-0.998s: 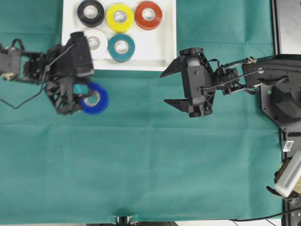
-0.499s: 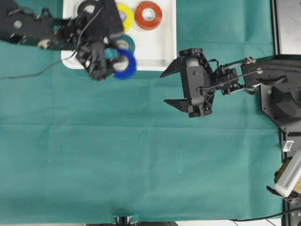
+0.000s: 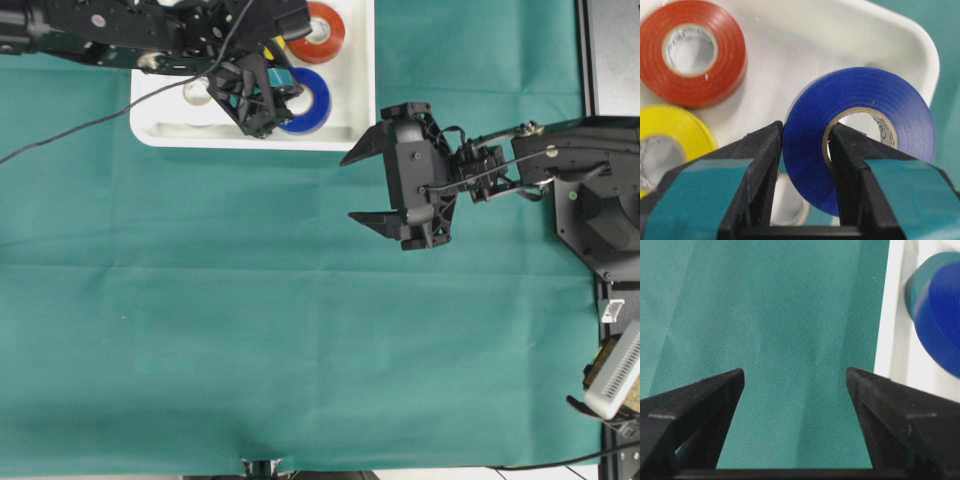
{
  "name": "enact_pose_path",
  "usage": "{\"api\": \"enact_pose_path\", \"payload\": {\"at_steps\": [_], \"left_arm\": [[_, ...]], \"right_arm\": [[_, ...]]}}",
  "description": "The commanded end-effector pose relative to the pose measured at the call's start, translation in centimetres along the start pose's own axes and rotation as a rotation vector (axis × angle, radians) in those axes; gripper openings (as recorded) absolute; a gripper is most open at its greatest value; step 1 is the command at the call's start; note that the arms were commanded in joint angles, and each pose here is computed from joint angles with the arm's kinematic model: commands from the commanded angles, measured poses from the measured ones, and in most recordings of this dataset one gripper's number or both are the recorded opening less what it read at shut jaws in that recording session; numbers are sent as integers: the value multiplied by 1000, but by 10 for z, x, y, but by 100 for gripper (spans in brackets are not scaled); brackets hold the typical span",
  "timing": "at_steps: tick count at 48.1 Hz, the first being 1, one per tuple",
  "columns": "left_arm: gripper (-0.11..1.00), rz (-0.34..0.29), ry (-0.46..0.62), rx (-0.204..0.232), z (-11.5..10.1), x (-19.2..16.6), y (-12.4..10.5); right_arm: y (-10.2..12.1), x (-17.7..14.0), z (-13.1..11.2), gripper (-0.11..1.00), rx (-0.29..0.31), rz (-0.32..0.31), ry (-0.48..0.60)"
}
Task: Put the tape alternately from left to right into the white case.
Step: 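Lift the blue tape with the left gripper into the tray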
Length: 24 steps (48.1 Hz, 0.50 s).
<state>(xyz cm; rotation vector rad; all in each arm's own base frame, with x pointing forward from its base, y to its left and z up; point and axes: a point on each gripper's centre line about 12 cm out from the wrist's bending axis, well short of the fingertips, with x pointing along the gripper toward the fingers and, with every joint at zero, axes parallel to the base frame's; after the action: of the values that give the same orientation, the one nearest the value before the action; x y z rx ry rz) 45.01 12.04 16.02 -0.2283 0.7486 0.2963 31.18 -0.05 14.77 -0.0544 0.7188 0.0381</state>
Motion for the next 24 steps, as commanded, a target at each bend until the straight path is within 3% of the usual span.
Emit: {"api": "enact_pose_path", "payload": {"at_steps": [1,9,24], "left_arm": [[27,-2,-63,6,23,-6,1],[27,1,-66,57,27,1,2],[27,3,-59,68,25,3,2]], "right_arm": [[1,-2,9,87,-3,4,-30],[1,-2,9,87,-3,5,-31],[1,-2,9,87,-1,5,-31]]}}
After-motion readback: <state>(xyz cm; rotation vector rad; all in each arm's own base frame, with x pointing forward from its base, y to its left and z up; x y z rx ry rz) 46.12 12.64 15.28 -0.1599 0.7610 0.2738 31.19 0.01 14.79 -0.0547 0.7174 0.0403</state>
